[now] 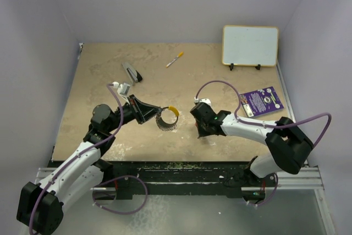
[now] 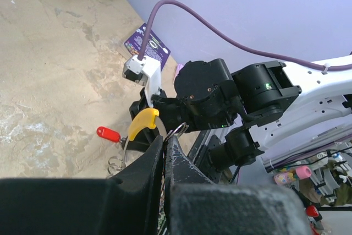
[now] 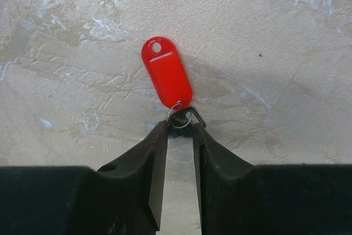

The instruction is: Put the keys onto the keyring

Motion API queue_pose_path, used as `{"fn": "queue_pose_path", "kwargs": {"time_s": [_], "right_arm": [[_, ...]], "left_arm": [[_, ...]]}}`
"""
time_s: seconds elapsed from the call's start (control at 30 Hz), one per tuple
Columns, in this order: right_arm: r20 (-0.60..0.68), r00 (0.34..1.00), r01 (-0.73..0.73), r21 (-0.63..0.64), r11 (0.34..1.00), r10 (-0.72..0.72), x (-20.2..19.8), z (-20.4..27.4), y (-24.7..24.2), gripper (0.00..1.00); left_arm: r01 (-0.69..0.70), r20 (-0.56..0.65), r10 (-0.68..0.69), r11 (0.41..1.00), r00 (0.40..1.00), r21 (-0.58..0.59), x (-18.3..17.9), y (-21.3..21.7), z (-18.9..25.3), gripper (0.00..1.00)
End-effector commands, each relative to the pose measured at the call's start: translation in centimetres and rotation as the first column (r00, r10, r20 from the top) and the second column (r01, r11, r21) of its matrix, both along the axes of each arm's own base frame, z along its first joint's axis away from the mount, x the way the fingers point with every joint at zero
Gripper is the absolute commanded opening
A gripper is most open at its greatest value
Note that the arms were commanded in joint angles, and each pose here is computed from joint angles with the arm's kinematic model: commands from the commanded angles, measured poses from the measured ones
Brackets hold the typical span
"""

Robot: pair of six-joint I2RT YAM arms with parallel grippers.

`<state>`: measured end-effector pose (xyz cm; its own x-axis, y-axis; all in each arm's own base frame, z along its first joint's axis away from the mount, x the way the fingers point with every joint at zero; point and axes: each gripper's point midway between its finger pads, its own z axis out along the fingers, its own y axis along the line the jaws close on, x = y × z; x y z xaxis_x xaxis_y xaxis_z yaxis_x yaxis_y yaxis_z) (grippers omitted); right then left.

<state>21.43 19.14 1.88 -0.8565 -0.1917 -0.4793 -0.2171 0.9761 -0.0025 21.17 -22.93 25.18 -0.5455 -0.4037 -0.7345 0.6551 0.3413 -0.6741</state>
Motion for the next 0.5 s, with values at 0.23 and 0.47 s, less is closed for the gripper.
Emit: {"fn": "queue_pose_path", "kwargs": {"time_s": [0.23, 0.47], "right_arm": [[0.101, 0.995, 0.012, 0.006, 1.0, -0.013, 1.6, 2.2, 0.2, 0.1], [0.161, 0.987, 0.023, 0.03, 0.999, -0.027, 2.2, 4.1, -0.1, 0.0]], "left_arm": [[-0.015, 0.077, 0.016, 1.0, 0.997, -0.016, 0.0, 0.4, 1.3, 0.04], [-0.013, 0.078, 0.014, 1.0, 0.997, -0.016, 0.0, 0.4, 1.3, 0.04]]}}
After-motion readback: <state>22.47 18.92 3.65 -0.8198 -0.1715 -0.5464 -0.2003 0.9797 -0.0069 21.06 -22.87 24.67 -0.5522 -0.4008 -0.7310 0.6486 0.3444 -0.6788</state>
